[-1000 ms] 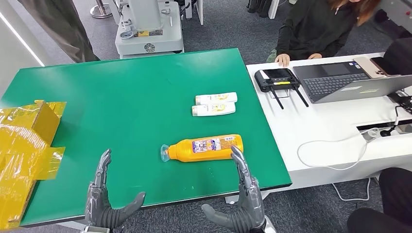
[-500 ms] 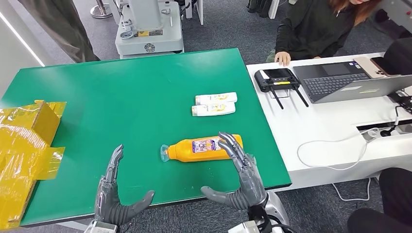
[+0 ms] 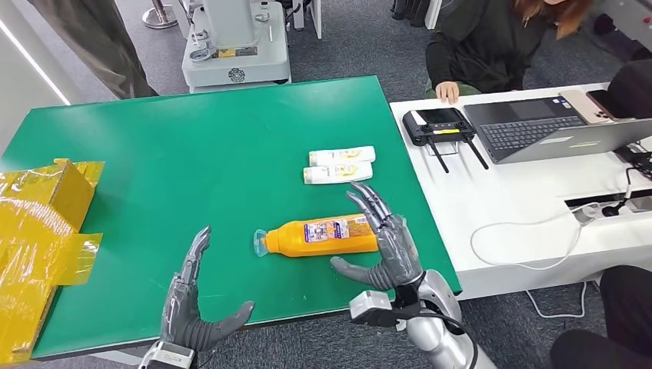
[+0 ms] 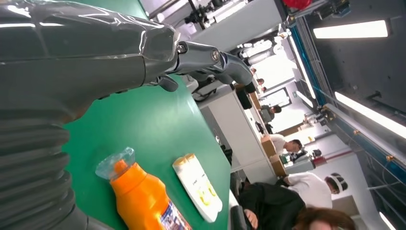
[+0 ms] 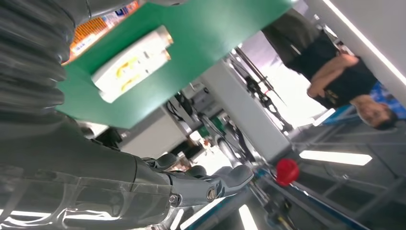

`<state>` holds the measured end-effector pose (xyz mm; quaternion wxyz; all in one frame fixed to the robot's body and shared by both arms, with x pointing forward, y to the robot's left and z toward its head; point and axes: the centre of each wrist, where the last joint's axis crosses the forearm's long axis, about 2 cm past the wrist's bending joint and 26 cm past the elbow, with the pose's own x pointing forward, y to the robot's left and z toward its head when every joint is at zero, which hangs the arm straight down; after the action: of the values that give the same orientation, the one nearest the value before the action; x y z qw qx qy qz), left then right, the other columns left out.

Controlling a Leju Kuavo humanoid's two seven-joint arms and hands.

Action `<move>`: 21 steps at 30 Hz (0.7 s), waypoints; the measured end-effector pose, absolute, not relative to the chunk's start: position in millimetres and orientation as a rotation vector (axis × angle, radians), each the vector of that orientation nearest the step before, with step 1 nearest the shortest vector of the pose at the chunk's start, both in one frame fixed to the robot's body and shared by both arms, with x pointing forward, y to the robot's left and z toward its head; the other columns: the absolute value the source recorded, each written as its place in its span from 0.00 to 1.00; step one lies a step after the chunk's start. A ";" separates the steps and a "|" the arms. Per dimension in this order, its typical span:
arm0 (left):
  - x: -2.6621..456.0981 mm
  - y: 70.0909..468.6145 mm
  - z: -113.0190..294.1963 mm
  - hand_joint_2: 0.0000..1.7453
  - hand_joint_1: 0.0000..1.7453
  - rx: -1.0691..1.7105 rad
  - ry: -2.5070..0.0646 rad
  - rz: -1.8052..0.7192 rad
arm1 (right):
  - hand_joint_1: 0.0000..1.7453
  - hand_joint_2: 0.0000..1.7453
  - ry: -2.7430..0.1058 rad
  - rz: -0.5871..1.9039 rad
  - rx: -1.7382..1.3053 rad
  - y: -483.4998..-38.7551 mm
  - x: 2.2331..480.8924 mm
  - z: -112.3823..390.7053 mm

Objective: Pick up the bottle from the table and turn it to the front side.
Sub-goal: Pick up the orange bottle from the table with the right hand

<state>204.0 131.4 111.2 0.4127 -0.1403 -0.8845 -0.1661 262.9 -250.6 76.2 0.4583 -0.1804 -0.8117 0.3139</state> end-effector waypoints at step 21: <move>227.7 119.2 109.8 1.00 0.00 -0.409 -2.205 -0.448 | 0.00 1.00 -1.593 1.033 -0.363 -261.8 359.7 75.5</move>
<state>227.7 119.2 109.8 0.4144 -0.1626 -0.8775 -0.1781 359.7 -261.8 75.5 0.5681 -0.1546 -0.6783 0.4397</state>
